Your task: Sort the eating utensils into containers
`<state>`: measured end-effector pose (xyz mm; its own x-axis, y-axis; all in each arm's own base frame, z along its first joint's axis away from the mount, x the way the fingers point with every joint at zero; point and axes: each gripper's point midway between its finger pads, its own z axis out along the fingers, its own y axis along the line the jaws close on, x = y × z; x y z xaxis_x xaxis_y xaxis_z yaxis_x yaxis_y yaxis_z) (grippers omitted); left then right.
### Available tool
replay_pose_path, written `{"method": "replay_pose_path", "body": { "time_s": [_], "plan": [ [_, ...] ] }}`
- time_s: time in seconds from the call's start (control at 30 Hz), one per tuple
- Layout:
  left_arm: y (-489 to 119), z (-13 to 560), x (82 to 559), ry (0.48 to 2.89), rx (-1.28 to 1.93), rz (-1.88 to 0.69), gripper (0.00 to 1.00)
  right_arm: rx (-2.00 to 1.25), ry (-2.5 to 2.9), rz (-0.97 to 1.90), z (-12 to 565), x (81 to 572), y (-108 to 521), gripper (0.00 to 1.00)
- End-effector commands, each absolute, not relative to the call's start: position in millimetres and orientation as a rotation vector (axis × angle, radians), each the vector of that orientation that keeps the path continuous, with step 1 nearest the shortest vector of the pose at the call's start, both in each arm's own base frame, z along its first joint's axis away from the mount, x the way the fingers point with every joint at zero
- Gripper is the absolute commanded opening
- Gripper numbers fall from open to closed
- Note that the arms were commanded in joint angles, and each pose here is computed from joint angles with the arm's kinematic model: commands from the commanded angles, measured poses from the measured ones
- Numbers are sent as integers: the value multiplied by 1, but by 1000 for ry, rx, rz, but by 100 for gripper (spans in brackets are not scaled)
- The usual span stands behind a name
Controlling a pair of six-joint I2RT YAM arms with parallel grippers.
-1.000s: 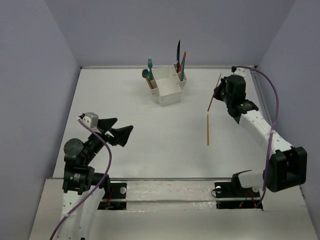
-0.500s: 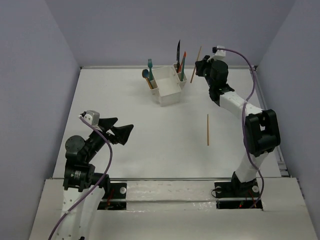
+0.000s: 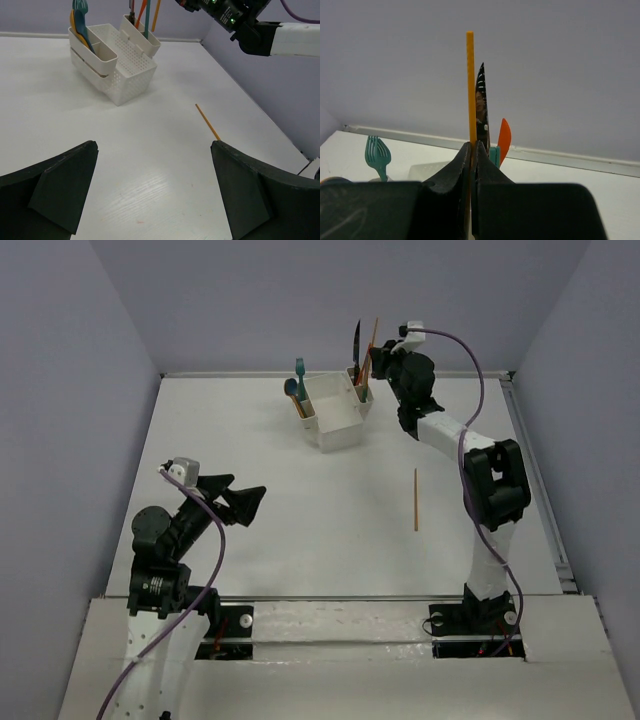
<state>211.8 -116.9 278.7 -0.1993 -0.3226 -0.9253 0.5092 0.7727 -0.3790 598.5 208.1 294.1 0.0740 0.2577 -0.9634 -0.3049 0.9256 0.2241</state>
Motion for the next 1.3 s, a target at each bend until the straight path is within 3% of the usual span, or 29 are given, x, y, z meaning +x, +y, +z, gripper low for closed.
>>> {"method": "replay_pose_path", "body": {
  "time_s": [0.0, 0.27, 0.47, 0.53, 0.7, 0.9, 1.07, 1.13, 1.27],
  "plan": [
    [-116, 288, 215, 1569, 170, -741, 99, -85, 1347, 412, 301, 598, 222, 0],
    [-116, 289, 214, 1567, 171, -739, 99, -98, 1394, 414, 266, 600, 225, 2],
    [-116, 290, 214, 1564, 173, -740, 99, -97, 1408, 404, 265, 597, 223, 31],
    [-116, 290, 213, 1561, 173, -741, 99, -102, 1407, 403, 274, 594, 222, 47],
    [-115, 291, 214, 1558, 171, -738, 99, -89, 1417, 401, 301, 577, 214, 64],
    [-115, 291, 213, 1556, 170, -738, 99, 11, 1572, 356, 302, 530, 183, 61],
    [-115, 293, 210, 1543, 171, -739, 99, 283, 1906, 256, 210, 464, 138, 55],
    [-113, 293, 211, 1544, 162, -731, 99, 317, 1968, 325, 195, 439, 140, 56],
    [-117, 293, 208, 1545, 173, -744, 99, 409, 2126, 110, 141, 396, 102, 60]
  ]
}}
